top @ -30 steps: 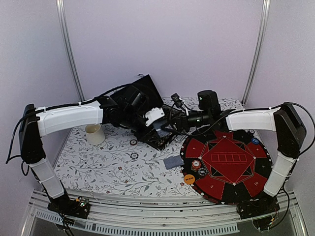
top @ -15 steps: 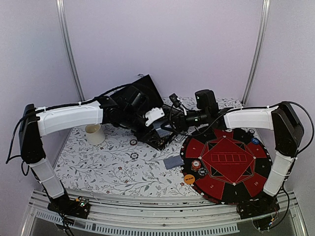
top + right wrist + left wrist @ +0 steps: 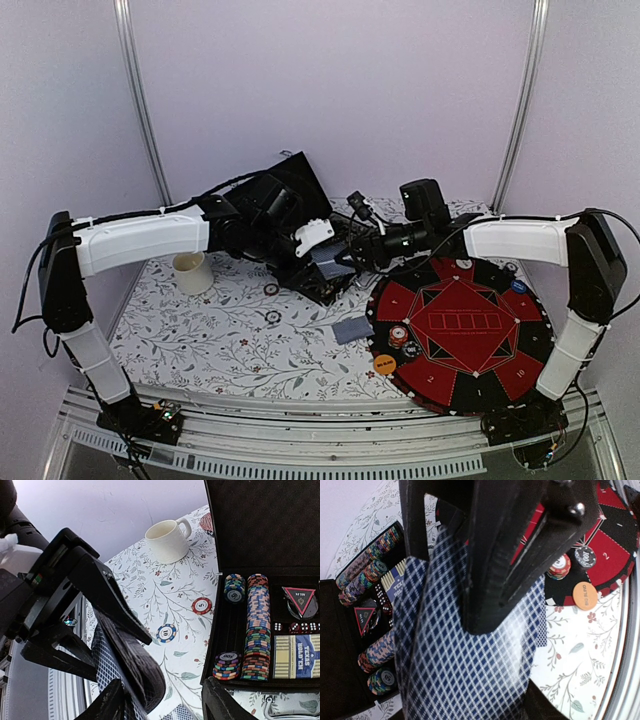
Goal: Distribute texas hold em gaming equipment
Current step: Pick up the poker card from the face-down deck piles, then distribute the poker card in the small blind area, then pick up the poker card from the face-down deck piles.
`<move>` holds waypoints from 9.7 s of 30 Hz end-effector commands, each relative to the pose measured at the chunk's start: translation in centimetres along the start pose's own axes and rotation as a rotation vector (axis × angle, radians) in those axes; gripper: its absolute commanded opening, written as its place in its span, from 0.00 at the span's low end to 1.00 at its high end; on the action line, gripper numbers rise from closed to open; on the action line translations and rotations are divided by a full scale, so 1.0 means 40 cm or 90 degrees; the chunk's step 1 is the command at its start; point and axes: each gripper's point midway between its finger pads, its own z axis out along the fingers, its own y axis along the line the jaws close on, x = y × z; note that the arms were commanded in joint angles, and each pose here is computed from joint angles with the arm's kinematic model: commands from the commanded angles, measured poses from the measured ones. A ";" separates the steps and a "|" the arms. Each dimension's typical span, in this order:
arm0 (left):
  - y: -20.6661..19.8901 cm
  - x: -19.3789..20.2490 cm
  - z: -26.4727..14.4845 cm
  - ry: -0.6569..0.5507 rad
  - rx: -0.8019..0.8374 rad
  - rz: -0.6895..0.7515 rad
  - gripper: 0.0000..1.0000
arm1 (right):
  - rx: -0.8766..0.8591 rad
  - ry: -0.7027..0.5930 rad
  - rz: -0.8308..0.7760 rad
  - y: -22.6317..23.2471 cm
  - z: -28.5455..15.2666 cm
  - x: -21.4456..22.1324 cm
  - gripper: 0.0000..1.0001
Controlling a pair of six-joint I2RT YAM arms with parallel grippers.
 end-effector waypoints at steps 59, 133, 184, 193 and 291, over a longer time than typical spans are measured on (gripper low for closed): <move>0.011 -0.011 -0.012 -0.020 -0.003 0.005 0.51 | 0.116 -0.034 -0.035 0.025 -0.341 -0.112 0.02; 0.031 0.003 -0.026 -0.035 0.014 -0.011 0.51 | 0.620 0.757 -0.270 -0.600 -0.866 0.499 0.01; 0.042 0.015 -0.025 -0.026 0.004 -0.015 0.51 | 0.526 0.806 -0.498 -0.769 -0.771 0.491 0.14; 0.043 0.014 -0.028 -0.028 0.003 -0.015 0.51 | 0.600 0.811 -0.510 -0.775 -0.814 0.423 0.41; 0.051 0.001 -0.039 -0.038 -0.010 -0.019 0.50 | 0.030 0.033 0.076 0.020 -0.039 -0.053 0.03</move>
